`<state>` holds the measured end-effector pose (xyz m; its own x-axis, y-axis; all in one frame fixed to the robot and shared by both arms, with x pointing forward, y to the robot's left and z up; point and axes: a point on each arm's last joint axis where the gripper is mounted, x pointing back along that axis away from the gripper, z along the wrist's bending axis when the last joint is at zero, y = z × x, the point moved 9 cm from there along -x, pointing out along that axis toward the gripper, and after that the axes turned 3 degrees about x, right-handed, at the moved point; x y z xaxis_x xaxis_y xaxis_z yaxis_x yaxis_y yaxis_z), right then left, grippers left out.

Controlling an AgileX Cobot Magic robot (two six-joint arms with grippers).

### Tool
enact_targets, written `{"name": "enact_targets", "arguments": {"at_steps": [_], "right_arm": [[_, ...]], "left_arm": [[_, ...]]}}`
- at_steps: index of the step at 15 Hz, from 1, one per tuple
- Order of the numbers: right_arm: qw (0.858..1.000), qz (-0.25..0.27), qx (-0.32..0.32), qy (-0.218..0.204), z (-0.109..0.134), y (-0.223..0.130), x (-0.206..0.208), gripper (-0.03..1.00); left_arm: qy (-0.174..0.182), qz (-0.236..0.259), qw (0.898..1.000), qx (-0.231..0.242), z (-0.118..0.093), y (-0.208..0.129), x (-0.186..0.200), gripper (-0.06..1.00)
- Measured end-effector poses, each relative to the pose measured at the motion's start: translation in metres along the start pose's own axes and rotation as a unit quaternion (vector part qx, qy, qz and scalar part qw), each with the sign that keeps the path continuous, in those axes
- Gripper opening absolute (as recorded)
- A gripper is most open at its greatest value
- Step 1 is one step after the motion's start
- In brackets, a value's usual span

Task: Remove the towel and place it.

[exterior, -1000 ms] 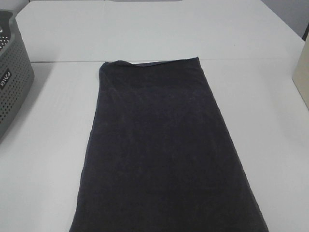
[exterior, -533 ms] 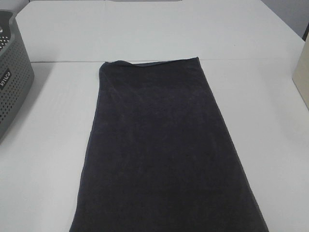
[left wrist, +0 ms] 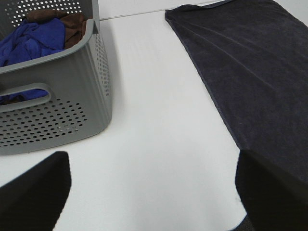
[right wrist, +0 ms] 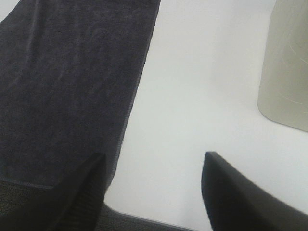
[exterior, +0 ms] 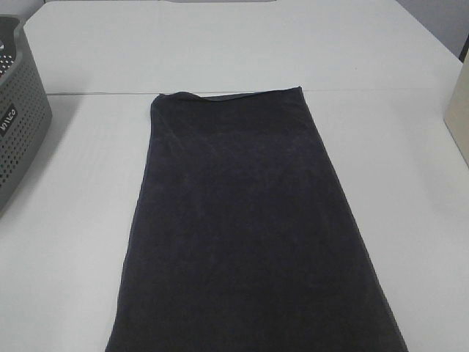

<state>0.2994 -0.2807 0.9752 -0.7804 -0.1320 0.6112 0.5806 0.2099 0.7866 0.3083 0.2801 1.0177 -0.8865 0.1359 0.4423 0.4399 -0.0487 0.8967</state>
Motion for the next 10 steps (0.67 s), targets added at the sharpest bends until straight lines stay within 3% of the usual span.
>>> {"name": "enact_targets", "arguments": {"at_steps": [10], "right_arm": [[1.0,0.0,0.0,0.0,0.0,0.0,0.0,0.58]], "left_arm": [[0.0,0.0,1.0,0.0,0.0,0.0,0.0,0.87]]}}
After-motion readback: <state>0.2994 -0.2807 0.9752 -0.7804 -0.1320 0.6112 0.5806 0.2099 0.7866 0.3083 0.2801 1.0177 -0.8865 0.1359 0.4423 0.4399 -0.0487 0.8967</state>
